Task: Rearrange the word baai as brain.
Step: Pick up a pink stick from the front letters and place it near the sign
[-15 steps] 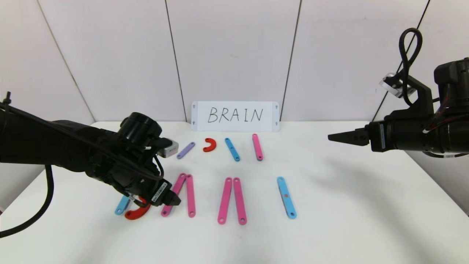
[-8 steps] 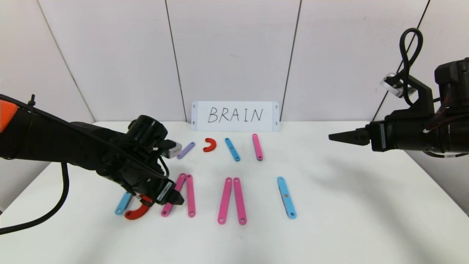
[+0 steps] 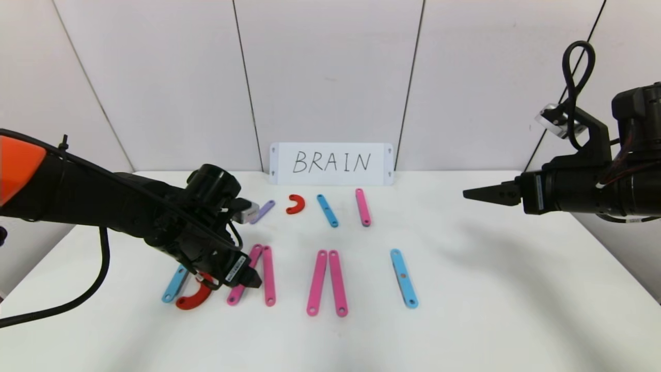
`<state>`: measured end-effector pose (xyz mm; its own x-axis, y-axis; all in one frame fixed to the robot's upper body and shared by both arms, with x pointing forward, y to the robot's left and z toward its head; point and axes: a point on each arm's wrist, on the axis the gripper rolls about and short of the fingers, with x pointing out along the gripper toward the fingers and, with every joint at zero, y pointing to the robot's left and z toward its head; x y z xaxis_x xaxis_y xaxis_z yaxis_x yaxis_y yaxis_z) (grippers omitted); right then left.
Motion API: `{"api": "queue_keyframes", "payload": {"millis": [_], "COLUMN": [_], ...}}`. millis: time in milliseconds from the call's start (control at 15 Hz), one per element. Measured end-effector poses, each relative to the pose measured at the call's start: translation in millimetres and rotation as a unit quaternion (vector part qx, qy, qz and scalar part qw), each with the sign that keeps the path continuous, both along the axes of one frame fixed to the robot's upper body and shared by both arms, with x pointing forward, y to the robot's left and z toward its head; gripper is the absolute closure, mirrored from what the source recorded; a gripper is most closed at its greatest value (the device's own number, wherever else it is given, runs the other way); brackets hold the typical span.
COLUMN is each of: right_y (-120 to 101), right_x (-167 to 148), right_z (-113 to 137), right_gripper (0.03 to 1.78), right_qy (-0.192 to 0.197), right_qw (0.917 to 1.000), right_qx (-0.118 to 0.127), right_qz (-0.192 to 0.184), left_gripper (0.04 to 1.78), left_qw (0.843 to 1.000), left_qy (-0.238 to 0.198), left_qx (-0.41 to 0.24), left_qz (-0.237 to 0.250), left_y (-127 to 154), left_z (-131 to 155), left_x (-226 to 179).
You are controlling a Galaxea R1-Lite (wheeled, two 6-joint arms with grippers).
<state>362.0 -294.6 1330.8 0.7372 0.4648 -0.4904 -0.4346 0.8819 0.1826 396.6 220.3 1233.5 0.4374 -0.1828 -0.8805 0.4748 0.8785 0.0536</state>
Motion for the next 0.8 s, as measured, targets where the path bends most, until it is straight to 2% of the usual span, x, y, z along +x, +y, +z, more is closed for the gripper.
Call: {"api": "queue_keyframes", "payload": {"millis": [200, 333, 467, 800], "right_y": [0, 0, 0, 0], "right_x": [0, 0, -1, -2], "right_z": [0, 0, 1, 1], "right_gripper": [0.07, 0.07, 0.07, 0.07], "right_qy": [0.0, 0.0, -0.002, -0.003], "right_qw": [1.0, 1.0, 1.0, 1.0], "right_qx": [0.0, 0.0, 0.0, 0.0], "right_qz": [0.001, 0.001, 0.002, 0.002], "left_gripper": [0.11, 0.25, 0.49, 1.3], "left_qw": [1.0, 1.0, 1.0, 1.0], "left_qy": [0.003, 0.008, 0.012, 0.015], "left_qx": [0.005, 0.01, 0.013, 0.016], "left_qz": [0.001, 0.001, 0.003, 0.001], "left_y": [-1, -2, -3, -5], "left_z": [-4, -8, -13, -16], "left_x": [2, 4, 8, 10]}}
